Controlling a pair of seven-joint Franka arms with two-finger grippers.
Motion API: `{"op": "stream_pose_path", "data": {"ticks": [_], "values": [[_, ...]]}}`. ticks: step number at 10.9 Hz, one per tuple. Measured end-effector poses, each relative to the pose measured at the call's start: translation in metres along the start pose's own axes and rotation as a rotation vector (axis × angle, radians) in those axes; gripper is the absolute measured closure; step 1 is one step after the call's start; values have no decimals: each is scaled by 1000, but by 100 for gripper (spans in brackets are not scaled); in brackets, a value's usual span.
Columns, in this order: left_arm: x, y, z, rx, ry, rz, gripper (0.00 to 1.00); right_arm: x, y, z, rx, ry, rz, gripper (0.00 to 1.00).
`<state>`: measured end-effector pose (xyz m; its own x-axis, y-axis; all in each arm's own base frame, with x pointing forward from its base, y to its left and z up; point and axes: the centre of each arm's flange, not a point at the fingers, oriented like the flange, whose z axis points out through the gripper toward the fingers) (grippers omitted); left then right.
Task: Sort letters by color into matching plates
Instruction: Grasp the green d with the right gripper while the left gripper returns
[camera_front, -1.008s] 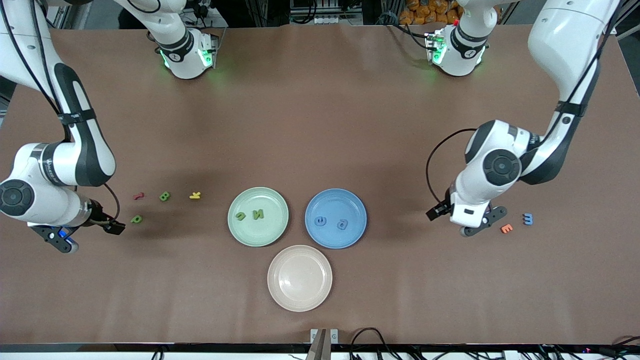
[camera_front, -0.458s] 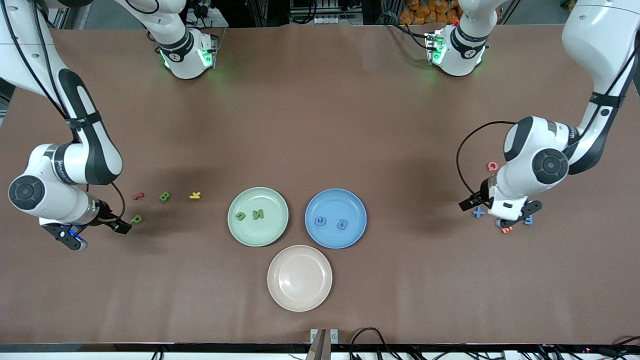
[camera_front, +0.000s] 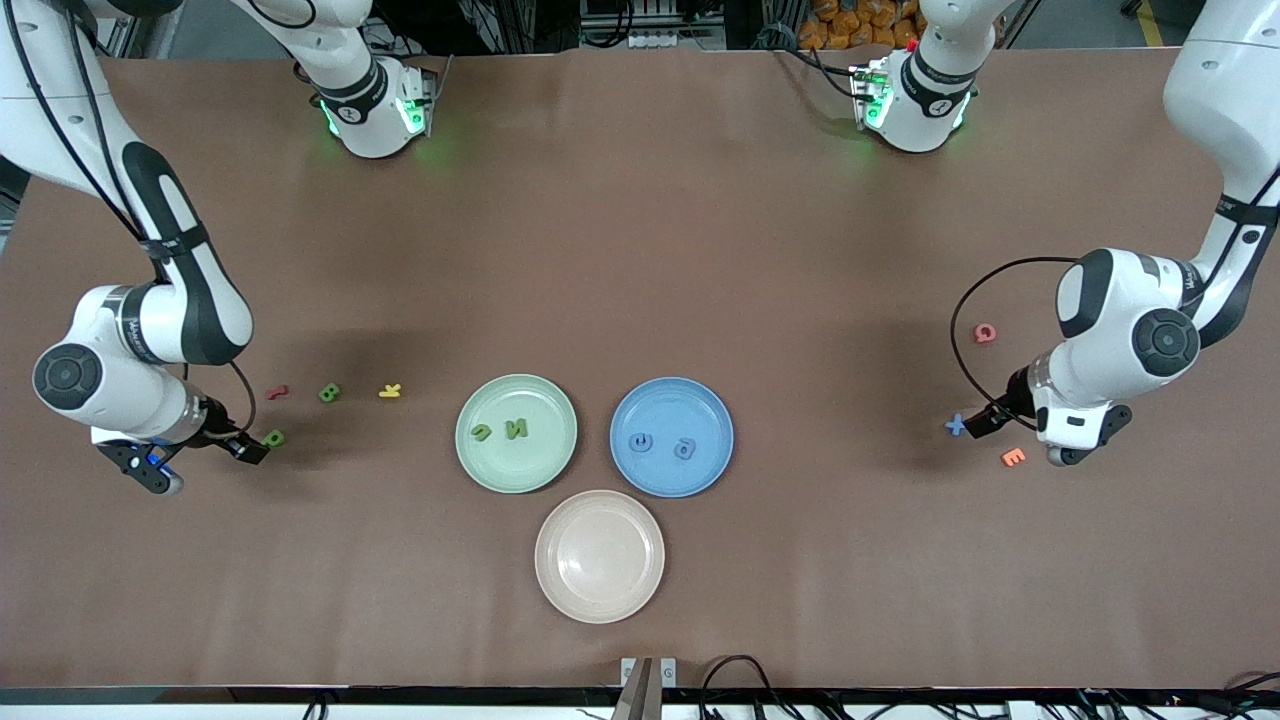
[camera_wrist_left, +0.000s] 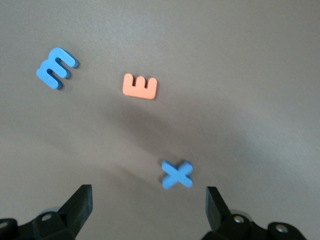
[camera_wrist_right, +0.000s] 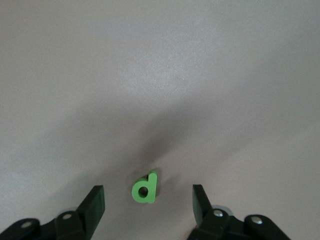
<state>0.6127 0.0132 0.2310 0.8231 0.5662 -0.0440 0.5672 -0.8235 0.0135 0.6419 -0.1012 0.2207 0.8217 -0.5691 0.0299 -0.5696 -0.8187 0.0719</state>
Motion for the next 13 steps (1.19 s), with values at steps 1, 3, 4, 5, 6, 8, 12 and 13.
{"op": "stream_pose_path", "data": {"ticks": [1, 3, 4, 5, 6, 8, 12, 13], "values": [[2, -2, 8, -3, 0, -1, 0, -1, 0, 1, 2, -3, 1, 26], [-1, 7, 21, 15, 16, -14, 0, -2, -2, 4, 19, -3, 10, 28], [-3, 14, 28, 31, 30, -23, 0, -4, -2, 7, 29, 3, 10, 30], [-6, 20, 36, 41, 39, -32, 0, -6, -2, 11, 43, 15, 10, 30], [-7, 24, 43, 47, 39, -35, 0, -9, -3, 16, 51, 20, 8, 31], [-9, 25, 56, 74, 37, -50, 0, -13, -3, 24, 54, 15, 6, 33], [-18, 39, 68, 112, 60, -130, 0, -14, -3, 30, 58, 12, 7, 43], [-18, 39, 68, 113, 61, -135, 0, -14, -2, 31, 58, 12, 8, 44]]}}
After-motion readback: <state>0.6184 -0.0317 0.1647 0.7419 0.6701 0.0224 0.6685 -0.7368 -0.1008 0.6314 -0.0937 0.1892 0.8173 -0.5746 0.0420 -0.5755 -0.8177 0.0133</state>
